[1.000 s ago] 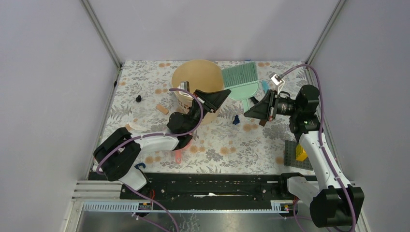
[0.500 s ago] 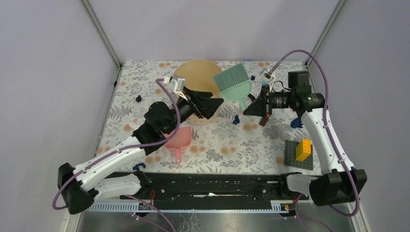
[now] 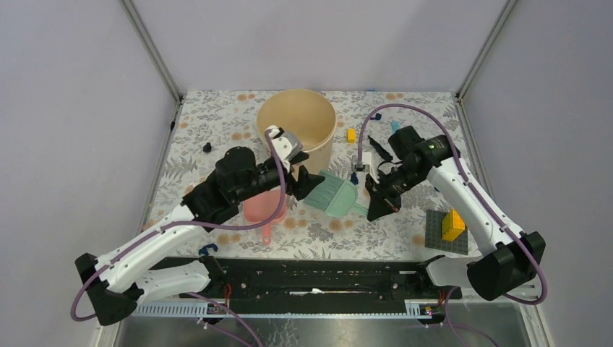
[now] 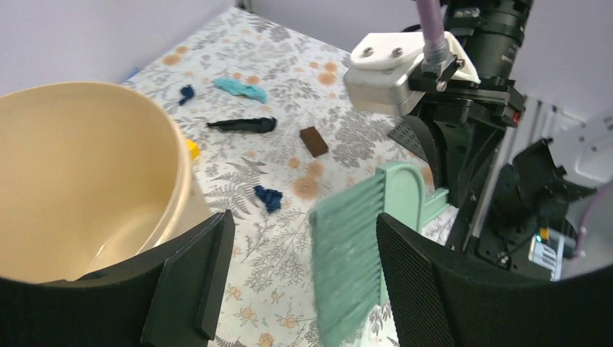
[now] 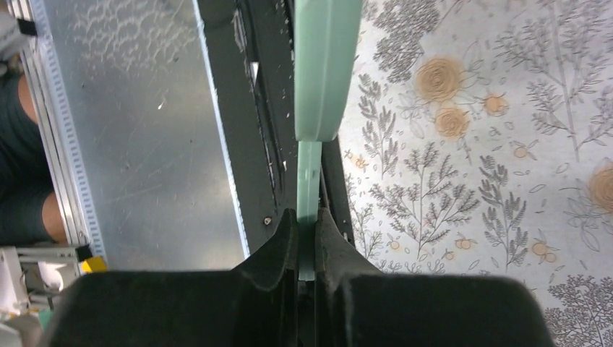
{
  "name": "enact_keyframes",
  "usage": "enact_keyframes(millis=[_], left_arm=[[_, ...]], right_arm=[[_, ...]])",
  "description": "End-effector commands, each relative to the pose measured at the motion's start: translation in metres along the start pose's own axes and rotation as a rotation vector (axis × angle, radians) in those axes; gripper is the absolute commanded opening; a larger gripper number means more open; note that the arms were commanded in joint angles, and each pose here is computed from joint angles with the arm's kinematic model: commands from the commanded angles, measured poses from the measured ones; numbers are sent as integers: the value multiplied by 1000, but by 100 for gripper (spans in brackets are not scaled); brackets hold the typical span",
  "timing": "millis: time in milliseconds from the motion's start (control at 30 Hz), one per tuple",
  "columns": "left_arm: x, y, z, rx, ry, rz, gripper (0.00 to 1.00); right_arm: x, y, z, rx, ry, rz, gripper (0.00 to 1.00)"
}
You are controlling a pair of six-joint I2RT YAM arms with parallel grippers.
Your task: Sweep away the paper scraps from the table
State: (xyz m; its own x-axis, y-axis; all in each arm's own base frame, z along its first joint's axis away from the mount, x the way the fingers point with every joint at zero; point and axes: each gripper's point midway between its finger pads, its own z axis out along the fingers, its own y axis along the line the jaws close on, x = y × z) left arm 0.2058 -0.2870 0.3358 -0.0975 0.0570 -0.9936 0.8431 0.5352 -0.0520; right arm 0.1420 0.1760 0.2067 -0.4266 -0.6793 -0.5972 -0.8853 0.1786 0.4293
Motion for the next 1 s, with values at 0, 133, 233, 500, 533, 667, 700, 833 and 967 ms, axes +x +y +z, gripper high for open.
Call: enact_keyframes(millis=[0,133,233,500,533,667,700,833,967], left_arm=[[-19,-31,14,201,-35,101,77],[-14,-47,22,305,-30,111,77],[-5,-61,27,391,2,73,75],[5,-77,32,485,-3,-7,63],[7,-78,32,493,3,-14,62],[17,-84,35,533,34,-35,53],[18,-84,36,534,39,-38,53],[23,-83,38,531,49,-37,51],[30,-84,40,543,66,-41,46]], right_arm=[[7,22,-3,-32,60,-63,0],[6,29,-1,-44,57,-82,0],[4,28,-1,-35,52,-85,0],[1,26,2,-32,54,-88,0],[0,26,2,-31,52,-91,0],[-1,26,2,-28,52,-97,0],[-1,25,2,-27,52,-97,0],[-1,27,1,-26,47,-102,0],[-2,28,1,-29,40,-106,0]])
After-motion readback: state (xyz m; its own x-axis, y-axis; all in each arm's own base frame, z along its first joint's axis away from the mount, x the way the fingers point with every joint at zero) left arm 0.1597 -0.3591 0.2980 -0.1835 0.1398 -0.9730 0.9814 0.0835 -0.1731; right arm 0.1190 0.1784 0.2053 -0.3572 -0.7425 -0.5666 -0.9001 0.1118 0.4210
